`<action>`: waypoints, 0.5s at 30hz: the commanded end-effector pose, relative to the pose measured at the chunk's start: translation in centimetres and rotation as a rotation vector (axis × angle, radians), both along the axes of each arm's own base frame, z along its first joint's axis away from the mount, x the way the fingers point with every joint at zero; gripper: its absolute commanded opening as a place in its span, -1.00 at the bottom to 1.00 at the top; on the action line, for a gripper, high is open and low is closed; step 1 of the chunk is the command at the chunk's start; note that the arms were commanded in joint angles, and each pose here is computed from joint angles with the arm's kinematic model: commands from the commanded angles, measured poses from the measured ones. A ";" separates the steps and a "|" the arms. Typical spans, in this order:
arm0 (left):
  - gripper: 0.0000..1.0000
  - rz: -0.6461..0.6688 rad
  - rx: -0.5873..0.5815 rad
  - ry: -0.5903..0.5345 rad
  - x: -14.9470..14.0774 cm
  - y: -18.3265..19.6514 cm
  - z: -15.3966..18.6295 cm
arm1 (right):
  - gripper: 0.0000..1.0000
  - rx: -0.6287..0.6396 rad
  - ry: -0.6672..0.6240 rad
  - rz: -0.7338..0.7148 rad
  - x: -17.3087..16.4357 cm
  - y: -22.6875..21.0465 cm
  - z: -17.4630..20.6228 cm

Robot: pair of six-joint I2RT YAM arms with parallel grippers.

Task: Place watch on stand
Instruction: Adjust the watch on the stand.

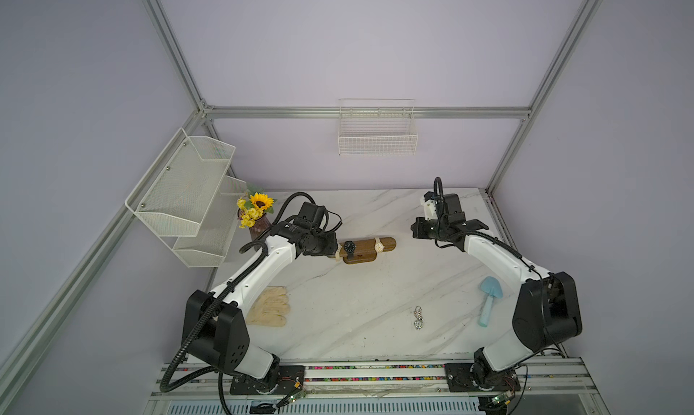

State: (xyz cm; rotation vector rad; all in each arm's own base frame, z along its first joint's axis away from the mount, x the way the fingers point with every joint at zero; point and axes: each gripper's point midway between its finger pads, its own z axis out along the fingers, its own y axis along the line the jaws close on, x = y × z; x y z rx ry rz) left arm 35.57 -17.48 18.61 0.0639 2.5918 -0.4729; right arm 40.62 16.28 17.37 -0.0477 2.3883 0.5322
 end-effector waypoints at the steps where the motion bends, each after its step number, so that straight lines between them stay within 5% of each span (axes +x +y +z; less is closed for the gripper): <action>1: -0.24 -0.049 -0.052 -0.111 2.8 -3.0 3.5 | -1.00 0.037 -0.019 -0.035 -2.4 1.5 -0.9; 8: -0.26 -0.118 -0.112 -0.135 8.3 -8.6 3.1 | -1.00 0.125 -0.018 -0.045 -5.6 5.0 -5.0; 15: -0.33 -0.153 -0.130 -0.096 12.4 -12.0 -0.8 | -1.00 0.195 -0.008 -0.015 -4.6 7.9 -7.2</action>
